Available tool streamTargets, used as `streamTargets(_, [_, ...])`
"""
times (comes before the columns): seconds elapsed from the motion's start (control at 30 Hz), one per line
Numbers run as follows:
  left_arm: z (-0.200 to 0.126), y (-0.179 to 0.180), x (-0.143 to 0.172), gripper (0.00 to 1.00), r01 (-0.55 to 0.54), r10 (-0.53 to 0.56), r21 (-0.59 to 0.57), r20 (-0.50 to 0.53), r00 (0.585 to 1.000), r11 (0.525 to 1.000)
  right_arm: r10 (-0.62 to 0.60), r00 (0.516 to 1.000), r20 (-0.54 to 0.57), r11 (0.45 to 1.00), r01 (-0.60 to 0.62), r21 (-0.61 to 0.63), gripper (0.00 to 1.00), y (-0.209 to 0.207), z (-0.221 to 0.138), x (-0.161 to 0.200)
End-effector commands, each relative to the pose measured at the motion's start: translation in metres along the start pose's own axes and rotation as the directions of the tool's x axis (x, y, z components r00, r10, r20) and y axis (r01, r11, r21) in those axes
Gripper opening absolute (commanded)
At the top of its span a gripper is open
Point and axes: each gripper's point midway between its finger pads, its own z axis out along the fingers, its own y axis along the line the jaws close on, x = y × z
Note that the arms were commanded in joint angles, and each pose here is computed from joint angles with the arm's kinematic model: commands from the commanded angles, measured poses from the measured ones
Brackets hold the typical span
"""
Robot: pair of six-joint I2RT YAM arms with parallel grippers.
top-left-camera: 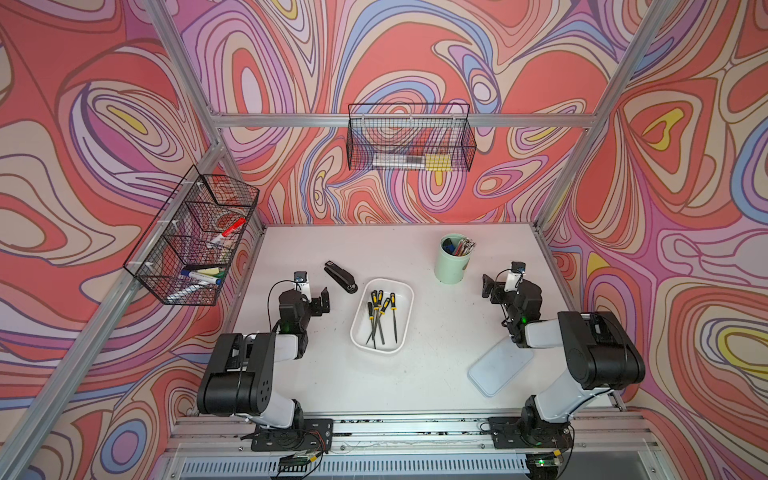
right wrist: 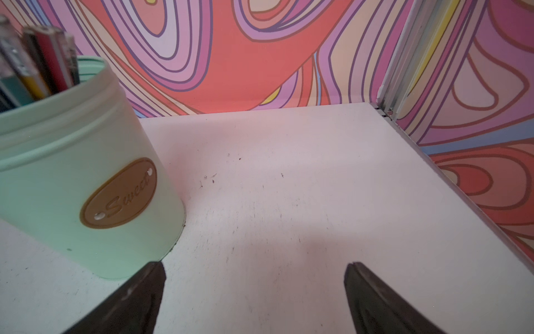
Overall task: Take the file tool out of the storage box
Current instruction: Pick up the file tool from the storage box.
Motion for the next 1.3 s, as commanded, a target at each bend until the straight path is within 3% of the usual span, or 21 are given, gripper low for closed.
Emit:
streamTargets(0.0, [-0.014,-0.004,-0.022,0.99,-0.060,0.060,-0.042,0.003,0.998,0.997,0.004,1.000,0.014,0.999,-0.004,0.032,0.98,-0.002,-0.007,-0.024])
streamTargets(0.1, [-0.026,-0.014,-0.048,0.99,-0.042,0.041,-0.044,-0.007,0.999,0.998,0.022,1.000,0.019,0.997,-0.023,0.078,0.98,-0.004,-0.013,-0.046])
streamTargets(0.2, [-0.033,-0.025,-0.079,0.99,0.051,-0.051,-0.026,-0.007,0.999,0.998,0.057,0.998,-0.015,0.986,-0.054,0.156,0.98,-0.005,-0.014,-0.069])
streamTargets(0.33, [-0.032,-0.051,-0.088,0.99,0.118,-0.117,0.003,-0.102,0.988,0.993,0.060,0.995,-0.074,0.995,-0.054,0.079,0.98,0.024,-0.011,-0.084])
streamTargets(0.5, [-0.023,-0.098,-0.079,0.99,0.055,-0.048,0.020,-0.257,0.965,0.998,0.019,0.988,-0.156,1.000,-0.020,-0.005,0.98,0.072,-0.013,-0.092])
streamTargets(0.63, [-0.018,-0.138,-0.061,0.90,0.038,-0.019,0.038,-0.410,0.912,0.999,-0.020,0.975,-0.222,0.998,0.006,-0.063,0.98,0.103,-0.016,-0.089])
streamTargets(0.77, [-0.018,-0.176,-0.052,0.76,-0.063,0.053,-0.003,-0.500,0.865,0.998,-0.036,0.971,-0.236,0.995,0.014,-0.095,0.98,0.120,-0.020,-0.088])
streamTargets(0.97, [-0.010,-0.205,-0.040,0.67,-0.061,-0.025,-0.133,-0.567,0.823,0.989,-0.046,0.965,-0.257,0.993,0.015,-0.119,0.98,0.127,-0.022,-0.081])
streamTargets(1.1, [-0.005,-0.200,-0.031,0.60,-0.058,-0.087,-0.231,-0.571,0.816,0.971,-0.063,0.959,-0.275,0.992,0.030,-0.123,0.98,0.126,-0.025,-0.074])
streamTargets(1.27, [0.003,-0.201,-0.013,0.56,-0.045,-0.125,-0.269,-0.582,0.803,0.962,-0.082,0.953,-0.293,0.991,0.047,-0.126,0.98,0.124,-0.027,-0.065])
